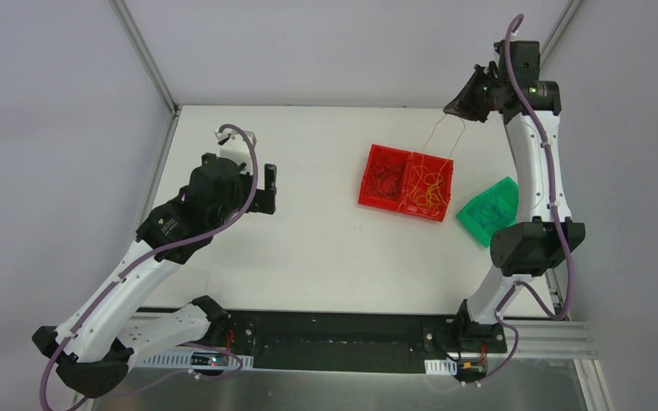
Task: Untangle the cables
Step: Pick up the cable from the bin.
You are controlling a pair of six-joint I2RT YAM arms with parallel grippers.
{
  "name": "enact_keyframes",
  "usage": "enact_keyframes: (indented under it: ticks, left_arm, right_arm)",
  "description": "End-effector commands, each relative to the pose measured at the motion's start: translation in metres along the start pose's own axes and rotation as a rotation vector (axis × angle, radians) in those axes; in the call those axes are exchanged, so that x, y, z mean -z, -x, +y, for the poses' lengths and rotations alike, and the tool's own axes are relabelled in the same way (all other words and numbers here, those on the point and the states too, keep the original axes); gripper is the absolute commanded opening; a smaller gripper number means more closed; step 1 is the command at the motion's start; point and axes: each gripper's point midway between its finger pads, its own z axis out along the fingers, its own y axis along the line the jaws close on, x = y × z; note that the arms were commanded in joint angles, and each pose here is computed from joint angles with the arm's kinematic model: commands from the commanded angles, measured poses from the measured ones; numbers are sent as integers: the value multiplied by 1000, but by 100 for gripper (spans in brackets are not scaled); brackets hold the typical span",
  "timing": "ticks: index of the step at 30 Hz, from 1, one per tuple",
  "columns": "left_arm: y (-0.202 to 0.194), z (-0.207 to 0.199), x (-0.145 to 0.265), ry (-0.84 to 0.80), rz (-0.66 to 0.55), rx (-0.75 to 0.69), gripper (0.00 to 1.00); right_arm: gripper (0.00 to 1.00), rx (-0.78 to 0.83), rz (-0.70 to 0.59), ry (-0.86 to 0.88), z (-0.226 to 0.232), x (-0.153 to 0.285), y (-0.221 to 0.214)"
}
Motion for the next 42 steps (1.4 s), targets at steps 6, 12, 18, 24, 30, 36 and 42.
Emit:
enact_keyframes:
  ticks: [6,12,18,24,30,36,42]
  left_arm:
    - [9,1,4,1,-17,18,99]
    - [9,-2,1,-5,-10,19,99]
    - [9,-4,-1,-11,-2,19,99]
    - [10,-4,0,-14,-6,20,99]
    - [11,-3,2,-11,-12,17,99]
    - [13,-2,4,-13,-22,21,99]
    - [13,-1,5,-11,-22,19,99]
  right_arm:
    - [0,14,7,-63,-21,-8,-12]
    - [0,16,59,-95,-39,-29,-39]
    - [0,22,104,-87,-43,-50,-57]
    - [0,24,117,-95,-45,-58,-59]
    - [0,25,83,-47,-23,-45,-35]
    - [0,9,-13,-117,-27,-18,13]
    - [0,-21,-54,-129,-33,-9,27]
